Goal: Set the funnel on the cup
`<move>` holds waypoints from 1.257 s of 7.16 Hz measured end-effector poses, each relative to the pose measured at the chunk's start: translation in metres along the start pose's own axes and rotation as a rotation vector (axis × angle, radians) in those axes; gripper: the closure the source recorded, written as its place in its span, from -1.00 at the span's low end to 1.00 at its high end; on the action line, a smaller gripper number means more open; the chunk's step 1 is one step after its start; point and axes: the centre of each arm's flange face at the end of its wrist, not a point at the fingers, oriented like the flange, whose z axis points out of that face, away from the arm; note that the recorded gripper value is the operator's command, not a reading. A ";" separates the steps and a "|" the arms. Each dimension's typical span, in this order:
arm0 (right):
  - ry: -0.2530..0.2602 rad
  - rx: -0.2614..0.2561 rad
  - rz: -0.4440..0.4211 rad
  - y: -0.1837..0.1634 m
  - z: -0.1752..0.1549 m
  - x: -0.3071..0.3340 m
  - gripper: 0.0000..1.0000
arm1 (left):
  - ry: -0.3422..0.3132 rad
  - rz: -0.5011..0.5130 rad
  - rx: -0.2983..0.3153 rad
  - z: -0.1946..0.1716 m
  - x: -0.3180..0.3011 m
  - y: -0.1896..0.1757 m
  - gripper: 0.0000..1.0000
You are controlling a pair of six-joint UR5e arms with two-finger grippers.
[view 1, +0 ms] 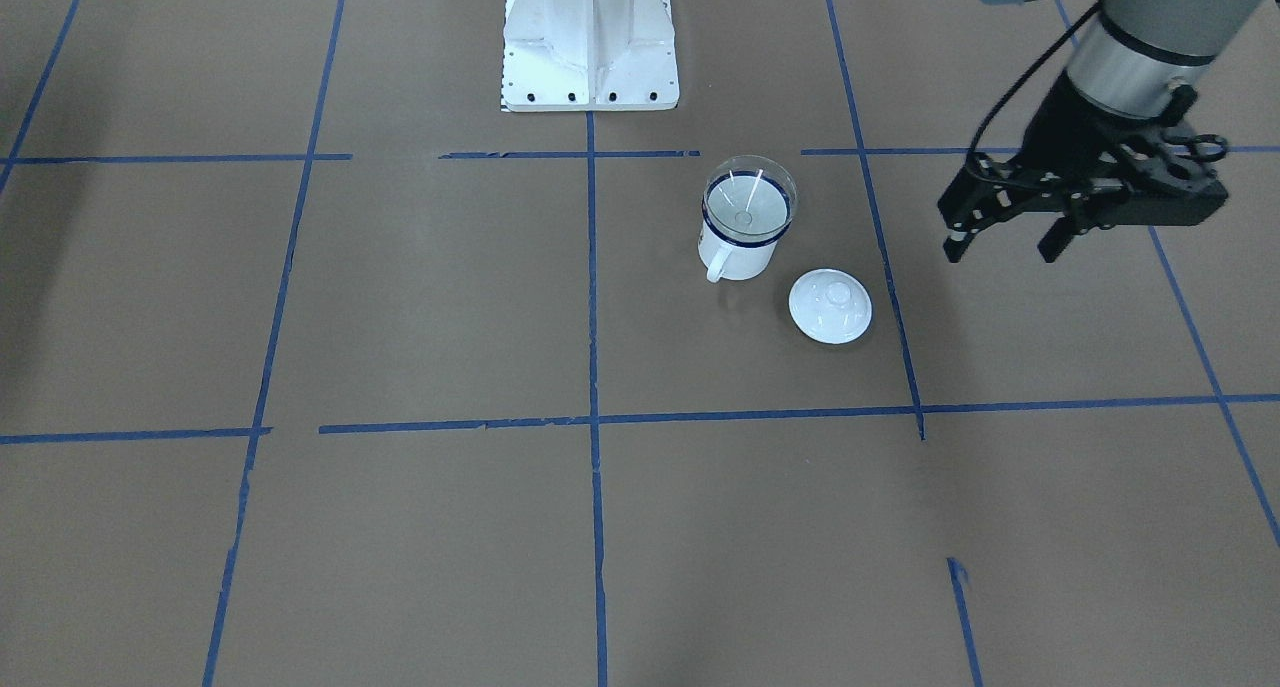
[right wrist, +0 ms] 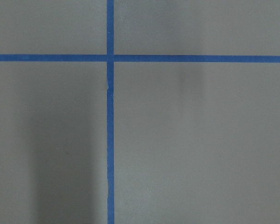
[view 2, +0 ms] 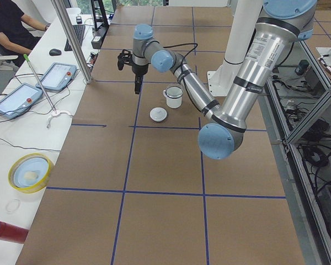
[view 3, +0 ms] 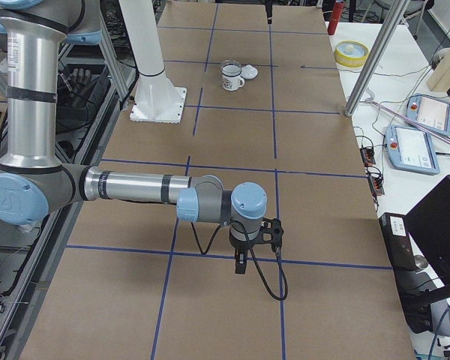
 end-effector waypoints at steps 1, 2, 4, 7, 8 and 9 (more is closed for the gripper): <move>0.000 0.000 0.000 0.000 0.000 0.000 -1.00 | -0.045 0.080 -0.016 0.003 -0.058 0.001 -1.00; 0.000 0.000 0.000 0.000 0.000 0.000 -1.00 | -0.089 0.156 -0.038 0.006 -0.119 0.003 -1.00; 0.000 -0.001 0.001 0.000 0.000 0.000 -1.00 | -0.153 0.254 -0.100 0.007 -0.249 0.019 -1.00; 0.000 -0.001 0.001 0.000 0.000 0.000 -1.00 | -0.089 0.212 -0.161 0.028 -0.391 0.065 -1.00; 0.000 -0.001 0.000 0.000 0.000 0.000 -1.00 | -0.047 0.198 -0.173 0.037 -0.419 0.075 -1.00; 0.000 0.000 0.000 0.000 0.000 0.000 -1.00 | -0.023 0.199 -0.174 0.039 -0.432 0.079 -1.00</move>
